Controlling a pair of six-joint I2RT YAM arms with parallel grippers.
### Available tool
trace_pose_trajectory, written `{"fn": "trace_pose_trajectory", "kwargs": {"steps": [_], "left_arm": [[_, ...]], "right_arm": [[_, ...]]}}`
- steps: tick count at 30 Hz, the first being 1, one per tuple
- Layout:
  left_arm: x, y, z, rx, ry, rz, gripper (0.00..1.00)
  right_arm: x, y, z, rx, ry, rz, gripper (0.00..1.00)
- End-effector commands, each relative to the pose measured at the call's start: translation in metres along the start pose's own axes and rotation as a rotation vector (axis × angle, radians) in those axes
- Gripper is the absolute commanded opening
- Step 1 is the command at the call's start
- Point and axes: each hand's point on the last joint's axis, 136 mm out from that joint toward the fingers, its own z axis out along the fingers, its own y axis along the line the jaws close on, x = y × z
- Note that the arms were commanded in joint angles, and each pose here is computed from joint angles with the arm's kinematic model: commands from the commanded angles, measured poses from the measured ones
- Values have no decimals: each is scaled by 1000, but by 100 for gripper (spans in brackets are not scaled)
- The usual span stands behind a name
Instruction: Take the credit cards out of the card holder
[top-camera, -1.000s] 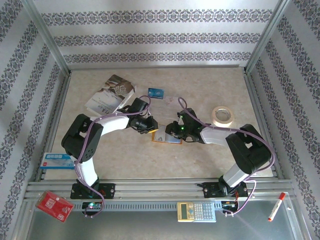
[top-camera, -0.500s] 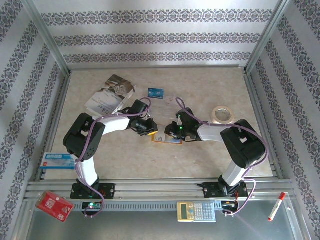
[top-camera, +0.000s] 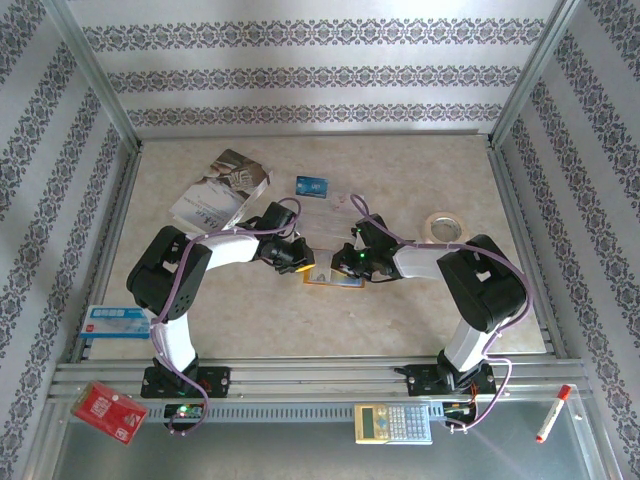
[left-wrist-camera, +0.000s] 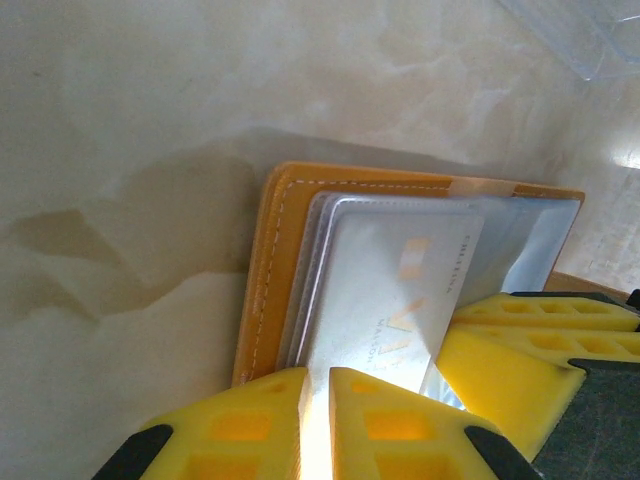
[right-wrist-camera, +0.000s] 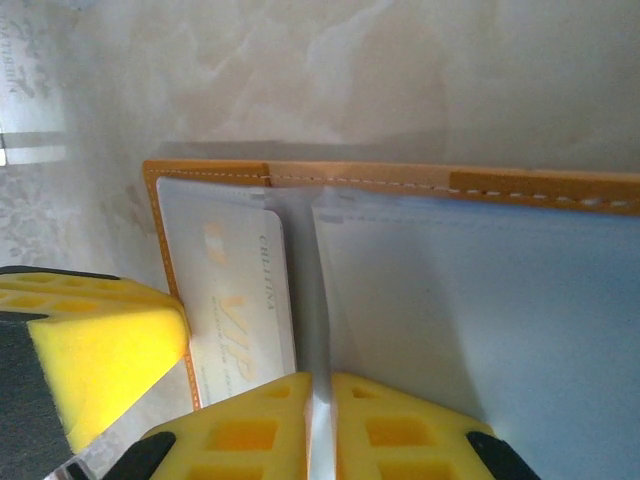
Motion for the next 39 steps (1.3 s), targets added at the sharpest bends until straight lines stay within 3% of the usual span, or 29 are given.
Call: {"fn": "trace_pose_trajectory", "kwargs": {"steps": [1, 9, 17, 24, 39], "left_arm": [[13, 35, 10, -96, 31, -60, 16], [15, 40, 10, -107, 33, -67, 15], [14, 45, 8, -123, 29, -69, 15], [14, 47, 9, -123, 33, -69, 15], [14, 48, 8, -124, 41, -63, 15]], "right_arm": [[-2, 3, 1, -43, 4, -31, 16], [0, -1, 2, -53, 13, -52, 17], [-11, -11, -15, -52, -80, -58, 19], [-1, 2, -3, -121, 24, -98, 22], [4, 3, 8, -131, 58, -108, 18]]}}
